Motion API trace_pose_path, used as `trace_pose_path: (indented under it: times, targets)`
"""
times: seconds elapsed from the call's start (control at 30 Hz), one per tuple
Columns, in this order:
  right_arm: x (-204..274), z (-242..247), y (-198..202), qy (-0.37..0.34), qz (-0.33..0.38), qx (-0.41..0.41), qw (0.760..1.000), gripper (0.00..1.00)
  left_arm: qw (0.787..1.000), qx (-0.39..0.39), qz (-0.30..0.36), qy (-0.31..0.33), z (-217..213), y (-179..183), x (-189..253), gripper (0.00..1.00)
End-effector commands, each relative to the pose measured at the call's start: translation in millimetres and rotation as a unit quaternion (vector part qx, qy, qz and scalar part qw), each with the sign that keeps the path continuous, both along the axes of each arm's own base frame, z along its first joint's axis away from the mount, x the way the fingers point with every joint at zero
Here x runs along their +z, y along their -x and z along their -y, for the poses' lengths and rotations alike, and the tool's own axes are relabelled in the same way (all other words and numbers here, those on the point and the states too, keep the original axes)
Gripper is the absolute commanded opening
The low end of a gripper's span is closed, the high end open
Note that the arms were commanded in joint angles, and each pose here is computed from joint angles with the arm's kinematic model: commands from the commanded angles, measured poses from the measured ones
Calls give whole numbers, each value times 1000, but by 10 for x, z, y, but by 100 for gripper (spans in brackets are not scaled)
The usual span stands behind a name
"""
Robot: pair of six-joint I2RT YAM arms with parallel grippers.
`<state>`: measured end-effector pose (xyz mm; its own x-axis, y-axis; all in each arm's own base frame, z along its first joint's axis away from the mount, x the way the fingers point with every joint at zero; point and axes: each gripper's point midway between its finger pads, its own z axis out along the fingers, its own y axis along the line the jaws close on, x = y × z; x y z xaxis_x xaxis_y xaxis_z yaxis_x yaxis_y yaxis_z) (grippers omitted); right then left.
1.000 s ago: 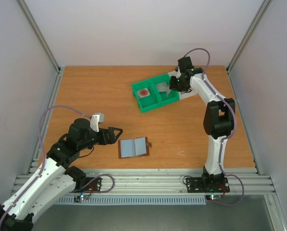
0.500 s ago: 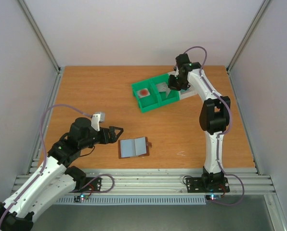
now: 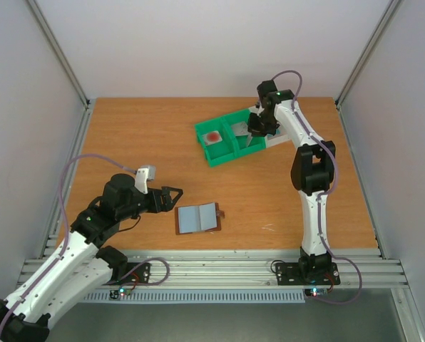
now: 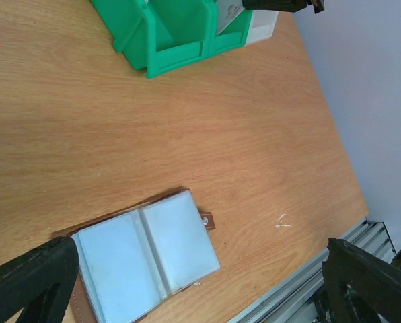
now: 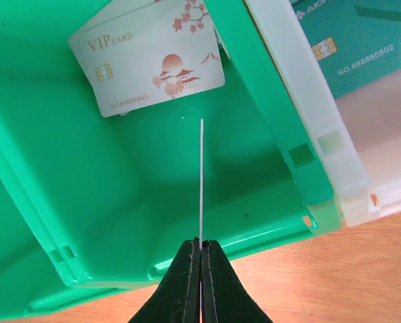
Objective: Take the credit cards out of the card holder
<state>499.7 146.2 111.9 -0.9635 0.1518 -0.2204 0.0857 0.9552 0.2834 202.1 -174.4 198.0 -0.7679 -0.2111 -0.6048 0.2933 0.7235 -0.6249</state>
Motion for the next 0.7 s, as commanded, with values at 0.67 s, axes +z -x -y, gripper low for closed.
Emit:
trace_pose_path:
  times: [0.67]
  targets:
    - [-23,-108,-281,-4,44,-3,999,1,1000,7,21,10,1,-46,87,99]
